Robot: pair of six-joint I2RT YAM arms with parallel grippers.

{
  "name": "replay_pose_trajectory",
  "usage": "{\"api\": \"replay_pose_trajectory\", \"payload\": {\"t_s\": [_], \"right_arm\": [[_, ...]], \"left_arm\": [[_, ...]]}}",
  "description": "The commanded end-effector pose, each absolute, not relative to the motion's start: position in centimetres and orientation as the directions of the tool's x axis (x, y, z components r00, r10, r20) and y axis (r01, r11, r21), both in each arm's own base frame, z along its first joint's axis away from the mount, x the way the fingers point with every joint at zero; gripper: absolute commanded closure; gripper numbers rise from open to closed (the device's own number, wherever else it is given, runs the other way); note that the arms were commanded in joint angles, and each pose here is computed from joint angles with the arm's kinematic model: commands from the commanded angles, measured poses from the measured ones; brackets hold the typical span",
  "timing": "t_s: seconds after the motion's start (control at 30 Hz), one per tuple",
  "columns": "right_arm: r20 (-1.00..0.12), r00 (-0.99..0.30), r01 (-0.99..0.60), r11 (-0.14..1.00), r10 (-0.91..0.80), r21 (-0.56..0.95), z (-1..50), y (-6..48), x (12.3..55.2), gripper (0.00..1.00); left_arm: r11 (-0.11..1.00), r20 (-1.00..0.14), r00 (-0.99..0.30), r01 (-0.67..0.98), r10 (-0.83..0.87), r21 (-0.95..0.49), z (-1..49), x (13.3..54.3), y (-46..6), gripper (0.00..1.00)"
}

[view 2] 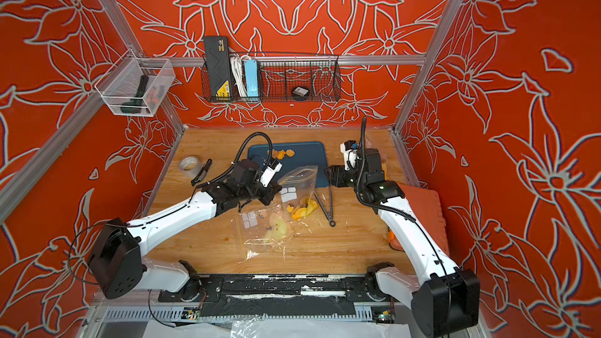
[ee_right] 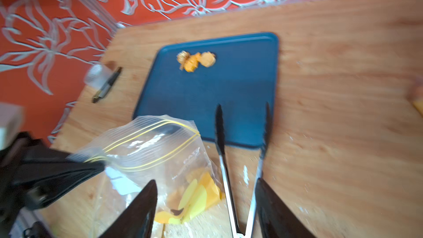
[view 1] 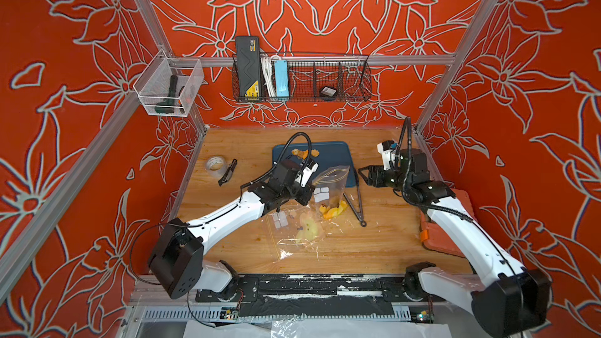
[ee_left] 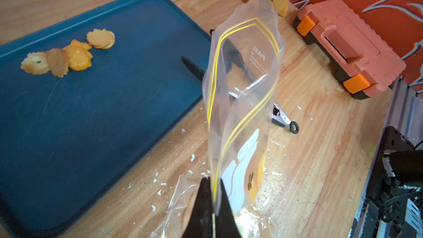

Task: Put the cookies into a resealable bag to prevent moisture
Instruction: Place the ziploc bag at the center of the board.

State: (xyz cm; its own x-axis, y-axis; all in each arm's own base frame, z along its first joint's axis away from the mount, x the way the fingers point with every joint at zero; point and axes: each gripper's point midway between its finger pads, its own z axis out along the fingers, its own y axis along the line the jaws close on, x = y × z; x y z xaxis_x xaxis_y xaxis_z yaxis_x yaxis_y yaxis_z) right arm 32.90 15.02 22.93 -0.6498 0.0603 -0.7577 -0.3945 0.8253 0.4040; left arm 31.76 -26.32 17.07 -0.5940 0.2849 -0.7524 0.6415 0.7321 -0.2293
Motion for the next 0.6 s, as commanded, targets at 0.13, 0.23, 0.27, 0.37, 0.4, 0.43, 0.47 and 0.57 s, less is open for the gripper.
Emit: {"api": "replay_pose_trajectory", "payload": {"t_s": [0.13,0.23,0.27,0.37,0.4,0.43,0.47,0.57], "right_arm": [[-0.835,-0.549,-0.662,0.590,0.039,0.462,23.9,18.4,34.7,0.33],[-0.841,-0.540,-0.708,0.520,0.037,0.477,23.3,19.1,35.4,0.32],[-0.839,-0.543,-0.721,0.493,0.036,0.487,23.1,19.4,35.7,0.32],[-0.829,-0.558,-0.749,0.419,0.017,0.513,22.1,20.3,36.8,0.31],[-0.825,-0.566,-0.753,0.402,0.008,0.521,21.7,20.6,37.2,0.31],[-0.819,-0.574,-0.755,0.386,0.001,0.529,21.2,20.8,37.6,0.30],[-0.815,-0.579,-0.757,0.373,-0.005,0.536,20.9,20.9,38.0,0.30],[-0.802,-0.597,-0.761,0.325,-0.013,0.561,20.1,21.5,39.0,0.26]], "left_arm": [[0.708,-0.700,-0.652,0.639,0.291,-0.302,15.7,33.2,-24.9,1.00],[0.709,-0.692,-0.665,0.630,0.282,-0.316,15.3,34.0,-24.3,1.00],[0.709,-0.692,-0.667,0.628,0.277,-0.322,15.1,34.3,-24.2,1.00],[0.710,-0.692,-0.672,0.621,0.265,-0.332,14.8,34.8,-23.6,1.00],[0.708,-0.693,-0.672,0.621,0.260,-0.336,14.8,34.9,-23.5,1.00],[0.707,-0.693,-0.673,0.621,0.259,-0.339,14.8,35.0,-23.4,1.00],[0.706,-0.694,-0.673,0.621,0.256,-0.341,14.8,35.0,-23.3,1.00],[0.704,-0.699,-0.668,0.624,0.255,-0.340,14.7,34.9,-23.0,1.00]]}}
